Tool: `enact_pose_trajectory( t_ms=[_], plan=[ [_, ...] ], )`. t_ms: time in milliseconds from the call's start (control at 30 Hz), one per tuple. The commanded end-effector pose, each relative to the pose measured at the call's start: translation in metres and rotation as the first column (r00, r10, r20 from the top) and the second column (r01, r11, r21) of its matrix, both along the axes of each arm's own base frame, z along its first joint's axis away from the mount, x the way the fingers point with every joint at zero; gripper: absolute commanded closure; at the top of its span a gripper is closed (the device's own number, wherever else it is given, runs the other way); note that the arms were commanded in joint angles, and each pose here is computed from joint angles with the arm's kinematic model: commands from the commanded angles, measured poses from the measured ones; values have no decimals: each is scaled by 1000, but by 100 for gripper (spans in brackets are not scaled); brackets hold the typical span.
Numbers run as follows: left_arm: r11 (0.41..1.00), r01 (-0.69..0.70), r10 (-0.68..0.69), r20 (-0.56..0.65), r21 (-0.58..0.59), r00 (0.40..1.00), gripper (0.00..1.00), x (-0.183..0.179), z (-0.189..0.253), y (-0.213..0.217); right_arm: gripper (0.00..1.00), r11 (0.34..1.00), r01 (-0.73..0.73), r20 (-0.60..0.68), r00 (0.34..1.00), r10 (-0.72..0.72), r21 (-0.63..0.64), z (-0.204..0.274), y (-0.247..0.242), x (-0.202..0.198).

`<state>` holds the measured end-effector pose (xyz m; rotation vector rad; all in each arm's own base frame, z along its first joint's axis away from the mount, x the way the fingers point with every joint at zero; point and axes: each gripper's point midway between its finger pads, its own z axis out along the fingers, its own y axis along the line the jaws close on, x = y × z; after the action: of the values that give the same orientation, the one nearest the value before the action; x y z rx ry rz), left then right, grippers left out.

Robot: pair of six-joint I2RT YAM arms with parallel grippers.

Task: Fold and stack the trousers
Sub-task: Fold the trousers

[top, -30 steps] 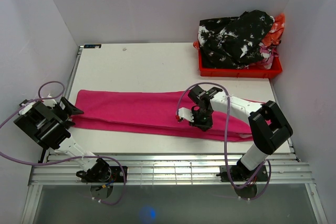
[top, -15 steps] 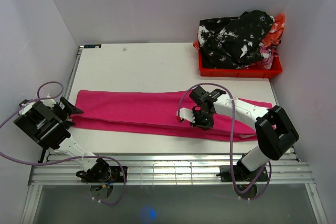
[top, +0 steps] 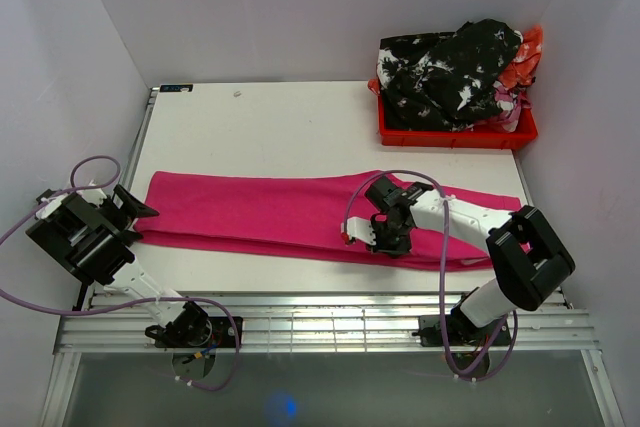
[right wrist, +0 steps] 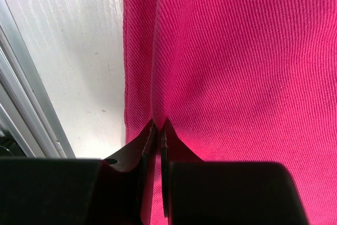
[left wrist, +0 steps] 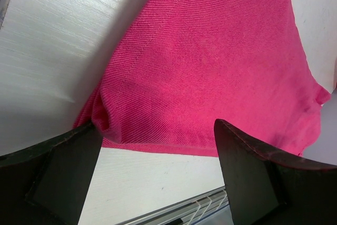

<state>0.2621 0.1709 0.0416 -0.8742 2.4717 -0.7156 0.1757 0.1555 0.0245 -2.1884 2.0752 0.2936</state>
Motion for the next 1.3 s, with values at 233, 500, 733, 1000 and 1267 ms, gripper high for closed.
enact_pose_trajectory(
  t_ms=[233,500,733,1000,1267],
  plan=[
    [978,53,-56,12,203,998,2,-4,11,34,66,998,35,-56,998,-39,-57,1,-4,-4],
    [832,103,-110,-20,545,994,33,-18,83,73,66,998,37,-81,996,-41,-48,0,1,-5],
    [863,128,-98,-88,488,991,34,-19,59,69,78,998,53,-82,995,-55,-26,4,10,0],
    [901,159,-143,-69,404,987,39,8,34,40,83,998,59,-74,995,-61,-26,8,13,5],
    [912,152,-99,-156,380,983,48,7,10,34,86,998,61,-67,996,-62,-23,10,15,8]
  ],
)
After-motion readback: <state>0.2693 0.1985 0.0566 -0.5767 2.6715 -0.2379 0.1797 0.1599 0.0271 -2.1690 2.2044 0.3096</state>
